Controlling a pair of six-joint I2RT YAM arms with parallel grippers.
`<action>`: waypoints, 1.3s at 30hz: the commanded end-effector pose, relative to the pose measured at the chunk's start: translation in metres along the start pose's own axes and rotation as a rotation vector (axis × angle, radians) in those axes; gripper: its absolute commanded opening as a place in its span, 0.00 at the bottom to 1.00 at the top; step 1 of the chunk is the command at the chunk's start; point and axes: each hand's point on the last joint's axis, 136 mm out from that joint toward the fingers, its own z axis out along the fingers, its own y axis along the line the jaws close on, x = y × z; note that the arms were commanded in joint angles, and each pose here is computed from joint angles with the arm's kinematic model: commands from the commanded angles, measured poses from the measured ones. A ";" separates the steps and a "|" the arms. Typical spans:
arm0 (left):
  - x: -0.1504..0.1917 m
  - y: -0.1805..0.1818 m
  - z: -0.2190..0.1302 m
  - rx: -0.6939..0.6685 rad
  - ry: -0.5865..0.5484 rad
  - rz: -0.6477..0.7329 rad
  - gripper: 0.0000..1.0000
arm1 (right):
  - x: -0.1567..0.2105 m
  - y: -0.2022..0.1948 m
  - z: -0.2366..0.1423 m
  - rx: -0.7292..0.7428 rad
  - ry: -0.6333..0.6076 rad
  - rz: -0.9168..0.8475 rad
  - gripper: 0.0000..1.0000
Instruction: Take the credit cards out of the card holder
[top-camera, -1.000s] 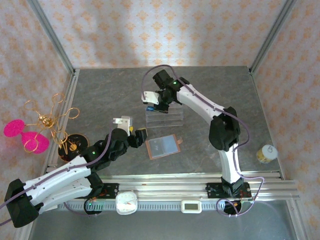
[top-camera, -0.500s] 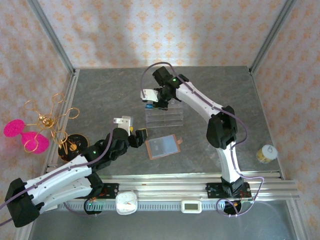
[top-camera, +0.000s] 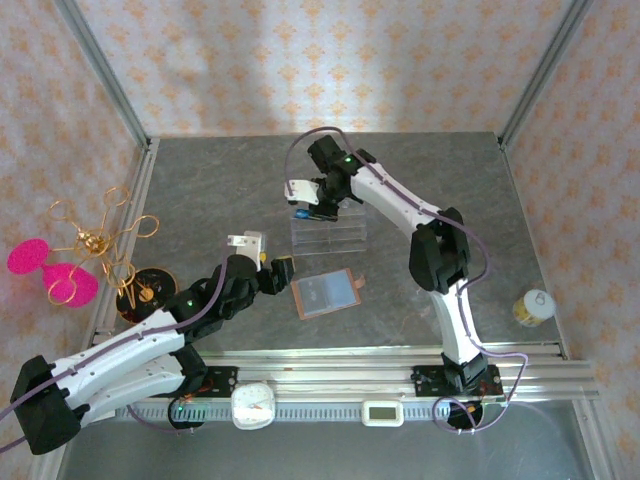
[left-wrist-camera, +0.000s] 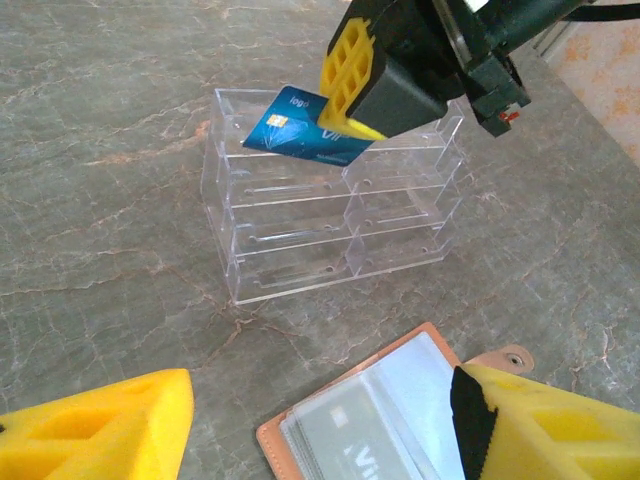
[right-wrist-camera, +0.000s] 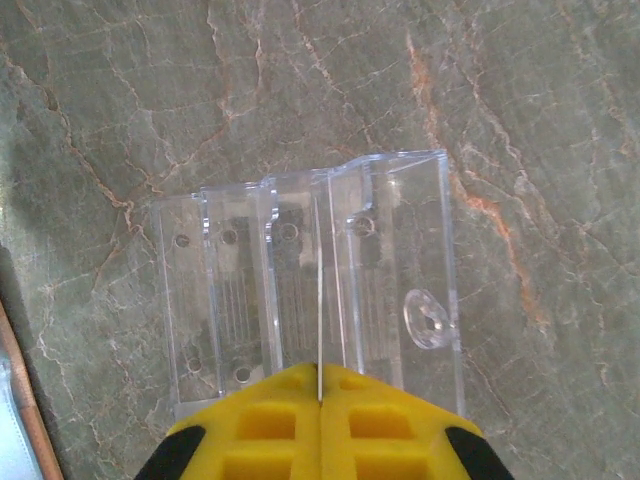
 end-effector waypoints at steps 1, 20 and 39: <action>0.004 0.002 0.003 0.001 0.003 0.018 0.69 | 0.001 -0.001 0.004 -0.007 -0.002 0.005 0.00; 0.006 0.000 0.005 0.027 0.005 0.010 0.70 | -0.015 -0.015 0.003 0.063 -0.061 0.071 0.27; -0.010 0.002 -0.018 0.102 -0.128 -0.152 0.72 | -0.096 -0.013 -0.092 0.196 -0.572 0.634 0.45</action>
